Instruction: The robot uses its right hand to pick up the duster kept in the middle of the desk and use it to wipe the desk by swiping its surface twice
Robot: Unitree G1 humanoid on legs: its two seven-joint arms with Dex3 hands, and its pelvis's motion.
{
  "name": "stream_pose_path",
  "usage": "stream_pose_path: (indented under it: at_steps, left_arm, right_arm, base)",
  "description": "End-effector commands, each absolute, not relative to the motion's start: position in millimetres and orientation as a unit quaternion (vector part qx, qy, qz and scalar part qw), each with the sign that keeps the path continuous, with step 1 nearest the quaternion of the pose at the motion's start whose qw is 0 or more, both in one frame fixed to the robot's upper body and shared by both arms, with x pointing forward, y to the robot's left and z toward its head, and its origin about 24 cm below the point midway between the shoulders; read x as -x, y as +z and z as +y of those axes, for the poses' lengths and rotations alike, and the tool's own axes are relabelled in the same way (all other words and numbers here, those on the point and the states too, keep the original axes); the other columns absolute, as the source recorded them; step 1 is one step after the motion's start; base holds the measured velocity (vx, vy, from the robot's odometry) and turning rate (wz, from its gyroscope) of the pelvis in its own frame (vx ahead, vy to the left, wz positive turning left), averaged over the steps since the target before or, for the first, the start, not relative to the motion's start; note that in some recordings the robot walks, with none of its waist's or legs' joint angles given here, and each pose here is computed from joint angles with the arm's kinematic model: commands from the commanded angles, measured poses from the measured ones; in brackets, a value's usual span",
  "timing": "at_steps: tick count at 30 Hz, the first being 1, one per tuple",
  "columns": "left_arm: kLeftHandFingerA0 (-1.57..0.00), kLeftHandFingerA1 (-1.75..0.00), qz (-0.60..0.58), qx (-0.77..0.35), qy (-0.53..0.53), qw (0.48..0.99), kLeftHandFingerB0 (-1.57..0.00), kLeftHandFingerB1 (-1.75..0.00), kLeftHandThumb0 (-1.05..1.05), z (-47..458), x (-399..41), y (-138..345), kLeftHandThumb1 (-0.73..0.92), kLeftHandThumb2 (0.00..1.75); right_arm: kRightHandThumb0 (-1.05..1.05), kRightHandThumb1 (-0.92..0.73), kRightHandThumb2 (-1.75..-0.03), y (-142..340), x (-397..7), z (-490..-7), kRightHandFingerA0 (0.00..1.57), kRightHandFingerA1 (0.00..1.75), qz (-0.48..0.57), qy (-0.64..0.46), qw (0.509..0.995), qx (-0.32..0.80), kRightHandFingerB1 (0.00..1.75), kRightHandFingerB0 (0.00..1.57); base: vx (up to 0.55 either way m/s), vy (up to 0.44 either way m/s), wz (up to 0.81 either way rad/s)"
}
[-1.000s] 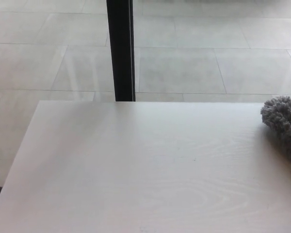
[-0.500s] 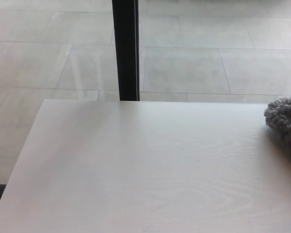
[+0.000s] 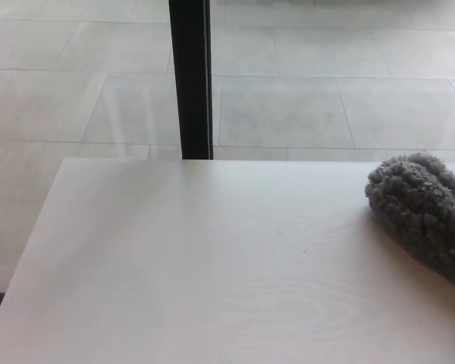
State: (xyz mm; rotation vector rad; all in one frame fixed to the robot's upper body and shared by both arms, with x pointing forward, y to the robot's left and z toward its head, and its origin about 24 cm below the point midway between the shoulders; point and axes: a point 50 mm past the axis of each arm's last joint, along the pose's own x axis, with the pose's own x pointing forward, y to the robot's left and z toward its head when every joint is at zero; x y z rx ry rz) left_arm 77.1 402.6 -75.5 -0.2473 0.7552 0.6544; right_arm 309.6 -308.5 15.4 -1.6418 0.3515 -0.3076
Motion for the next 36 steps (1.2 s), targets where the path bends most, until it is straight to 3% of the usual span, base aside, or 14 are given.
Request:
stream_pose_path:
  at_steps: [1, 2, 3, 5, 7, 8, 13, 15, 16, 17, 18, 27, 30, 36]
  left_arm:
    - [-0.61, -0.58, 0.348, 0.112, 0.312, 0.877, -0.54, -0.50, -0.48, 409.1, -82.0, -68.3, 0.68, 0.60]
    - [-0.62, -0.57, 0.349, 0.105, 0.310, 0.878, -0.54, -0.50, -0.46, 409.5, -84.0, -67.3, 0.71, 0.61]
    - [-0.63, -0.59, 0.347, 0.112, 0.311, 0.878, -0.51, -0.50, -0.45, 409.3, -84.3, -67.6, 0.71, 0.60]
    - [-0.63, -0.59, 0.345, 0.113, 0.310, 0.879, -0.51, -0.50, -0.45, 409.6, -87.0, -66.7, 0.71, 0.60]
    - [-0.62, -0.59, 0.344, 0.107, 0.306, 0.881, -0.51, -0.50, -0.47, 409.4, -89.4, -66.1, 0.70, 0.60]
    - [-0.62, -0.59, 0.344, 0.103, 0.302, 0.883, -0.50, -0.49, -0.48, 409.3, -90.4, -65.7, 0.70, 0.61]
    - [-0.66, -0.59, 0.343, 0.103, 0.306, 0.882, -0.54, -0.50, -0.47, 410.1, -96.5, -64.0, 0.69, 0.60]
    - [-0.66, -0.59, 0.342, 0.098, 0.300, 0.885, -0.51, -0.49, -0.48, 410.4, -97.5, -63.0, 0.71, 0.59]
    - [-0.66, -0.58, 0.342, 0.092, 0.296, 0.887, -0.53, -0.49, -0.48, 410.6, -97.8, -62.5, 0.72, 0.59]
    - [-0.63, -0.58, 0.340, 0.092, 0.296, 0.888, -0.51, -0.49, -0.47, 411.3, -98.5, -61.5, 0.71, 0.61]
    - [-0.60, -0.57, 0.340, 0.092, 0.296, 0.888, -0.52, -0.49, -0.47, 412.1, -99.5, -60.6, 0.73, 0.62]
    - [-0.61, -0.57, 0.331, 0.099, 0.294, 0.891, -0.50, -0.49, -0.45, 413.9, -106.0, -56.7, 0.75, 0.62]
    - [-0.64, -0.57, 0.331, 0.093, 0.293, 0.892, -0.50, -0.49, -0.46, 415.1, -106.4, -55.4, 0.75, 0.62]
    - [-0.62, -0.57, 0.328, 0.091, 0.291, 0.894, -0.50, -0.50, -0.45, 416.7, -107.3, -53.5, 0.76, 0.62]
  right_arm:
    - [-0.44, -0.77, -0.67, -10.5, -300.4, -284.0, 0.93, 1.73, 0.131, -0.068, 0.675, 0.723, 0.91, 0.78]
    - [-0.45, -0.77, -0.68, -9.3, -303.6, -275.3, 0.91, 1.74, 0.100, -0.055, 0.678, 0.727, 0.99, 0.77]
    - [-0.44, -0.83, -0.71, -9.0, -306.6, -267.1, 0.93, 1.75, 0.083, -0.044, 0.678, 0.729, 1.43, 0.71]
    - [-0.44, -0.83, -0.71, -8.5, -307.7, -264.4, 0.93, 1.75, 0.074, -0.042, 0.679, 0.729, 1.43, 0.71]
    - [-0.46, -0.81, -0.64, -8.6, -315.0, -236.7, 0.91, 1.74, 0.020, -0.004, 0.676, 0.737, 0.84, 0.76]
    - [-0.47, -0.81, -0.64, -8.4, -315.8, -232.0, 0.91, 1.75, 0.009, 0.000, 0.675, 0.738, 1.12, 0.70]
    - [-0.42, -0.85, -0.73, -10.5, -320.2, -196.4, 0.92, 1.75, -0.035, 0.045, 0.687, 0.724, 1.49, 0.70]
    - [-0.43, -0.87, -0.70, -10.9, -320.1, -191.0, 0.91, 1.75, -0.043, 0.052, 0.691, 0.720, 1.33, 0.72]
    - [-0.48, -0.70, -1.11, -11.4, -320.3, -186.1, 1.17, 1.36, -0.043, 0.060, 0.698, 0.713, 1.10, 0.81]
    - [-0.45, -0.68, -1.11, -12.0, -320.5, -175.7, 1.13, 1.32, -0.055, 0.081, 0.693, 0.714, 1.05, 0.81]
    - [-0.45, -0.85, -0.68, -12.1, -319.7, -167.5, 0.82, 1.74, -0.071, 0.090, 0.693, 0.711, 1.18, 0.79]
    - [-0.43, -0.79, -0.70, -13.9, -303.2, -123.6, 0.84, 1.75, -0.178, 0.166, 0.683, 0.689, 1.14, 0.75]
    - [-0.33, -0.58, -1.19, -10.8, -295.9, -110.8, 0.90, 1.75, -0.214, 0.191, 0.674, 0.681, 1.39, 0.76]
    - [-0.36, -0.56, -1.21, -5.3, -283.8, -102.9, 0.95, 1.75, -0.231, 0.225, 0.678, 0.661, 1.06, 0.84]
  base:
    - [0.00, 0.000, 0.00]
    - [0.00, 0.000, 0.00]
    - [0.00, 0.000, 0.00]
    - [0.00, 0.000, 0.00]
    - [0.00, 0.000, 0.00]
    - [0.00, 0.000, 0.00]
    - [0.00, 0.000, 0.00]
    - [0.00, 0.000, 0.00]
    - [0.00, 0.000, 0.00]
    - [0.00, 0.000, 0.00]
    - [0.00, 0.000, 0.00]
    - [0.00, 0.000, 0.00]
    - [0.00, 0.000, 0.00]
    - [0.00, 0.000, 0.00]
